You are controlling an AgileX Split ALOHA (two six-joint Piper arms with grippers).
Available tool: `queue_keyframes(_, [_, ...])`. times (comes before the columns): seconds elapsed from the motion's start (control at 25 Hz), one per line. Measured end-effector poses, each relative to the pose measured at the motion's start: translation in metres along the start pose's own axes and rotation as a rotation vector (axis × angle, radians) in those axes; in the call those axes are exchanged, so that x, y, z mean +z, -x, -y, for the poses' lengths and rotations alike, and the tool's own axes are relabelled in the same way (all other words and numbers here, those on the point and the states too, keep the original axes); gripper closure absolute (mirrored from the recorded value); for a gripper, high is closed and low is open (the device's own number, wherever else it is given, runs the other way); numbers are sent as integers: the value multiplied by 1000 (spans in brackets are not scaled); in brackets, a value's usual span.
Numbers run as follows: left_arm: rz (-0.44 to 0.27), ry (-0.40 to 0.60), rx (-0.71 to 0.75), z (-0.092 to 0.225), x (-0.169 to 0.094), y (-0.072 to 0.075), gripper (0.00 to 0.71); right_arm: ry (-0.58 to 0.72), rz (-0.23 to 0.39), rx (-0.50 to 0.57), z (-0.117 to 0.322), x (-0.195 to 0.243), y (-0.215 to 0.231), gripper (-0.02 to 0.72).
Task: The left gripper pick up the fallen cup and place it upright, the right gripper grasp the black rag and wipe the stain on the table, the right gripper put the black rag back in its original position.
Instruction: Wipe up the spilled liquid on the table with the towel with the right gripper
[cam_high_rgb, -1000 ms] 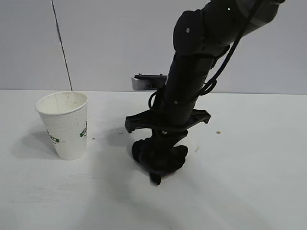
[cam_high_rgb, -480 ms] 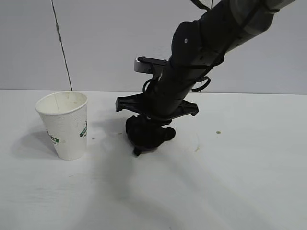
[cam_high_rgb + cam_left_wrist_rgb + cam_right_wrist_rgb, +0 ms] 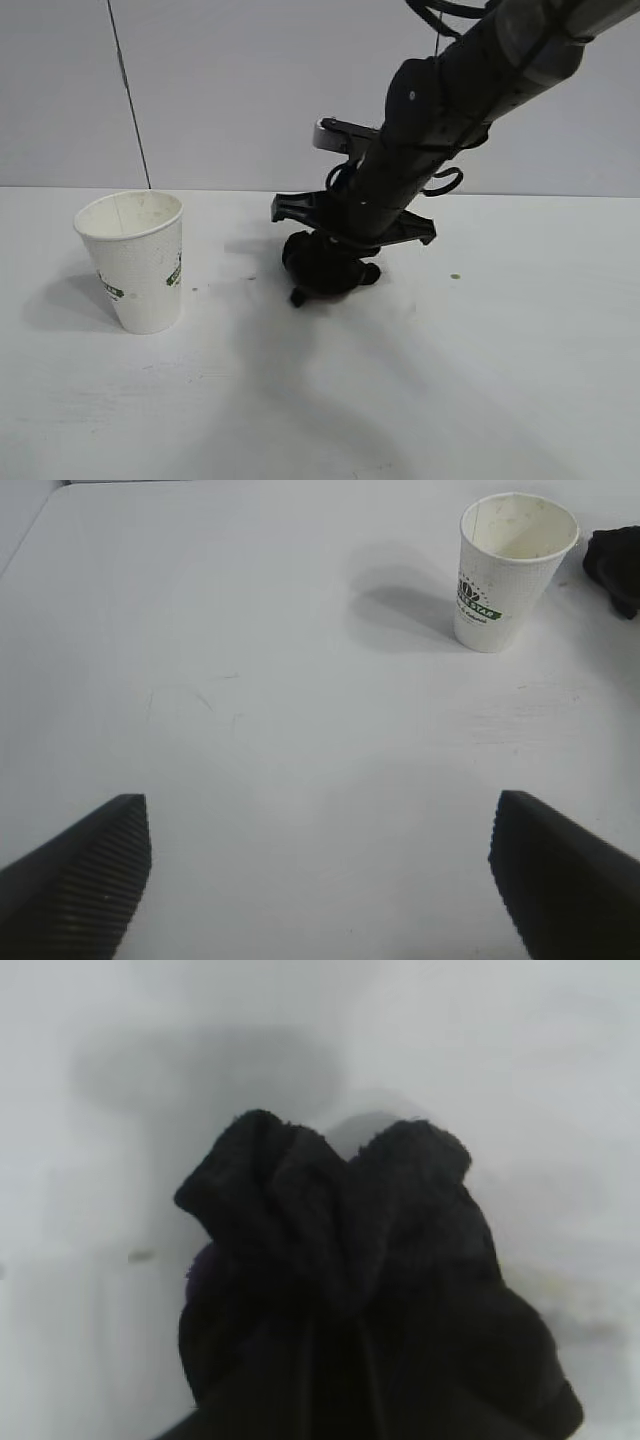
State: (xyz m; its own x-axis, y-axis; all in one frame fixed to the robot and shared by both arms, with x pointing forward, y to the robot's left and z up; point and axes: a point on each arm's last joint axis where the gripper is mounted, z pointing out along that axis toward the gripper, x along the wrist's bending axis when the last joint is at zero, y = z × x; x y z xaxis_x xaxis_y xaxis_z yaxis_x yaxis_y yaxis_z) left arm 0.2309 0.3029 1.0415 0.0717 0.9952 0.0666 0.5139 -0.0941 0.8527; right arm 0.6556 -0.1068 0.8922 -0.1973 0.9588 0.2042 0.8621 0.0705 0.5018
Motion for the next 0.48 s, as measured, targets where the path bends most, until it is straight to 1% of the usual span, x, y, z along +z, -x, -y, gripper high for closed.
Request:
queue_keyframes(0.08, [0, 0, 0, 0, 0, 0, 51, -31, 27, -2, -1, -2, 13, 675])
queue_keyframes(0.2, [0, 0, 0, 0, 0, 0, 51, -76, 73, -35, -3, -8, 28, 675])
queue_keyframes(0.32, [0, 0, 0, 0, 0, 0, 51, -133, 128, -70, -4, -14, 45, 675])
queue_keyframes(0.48, [0, 0, 0, 0, 0, 0, 51, -235, 216, -103, -9, -25, 70, 675])
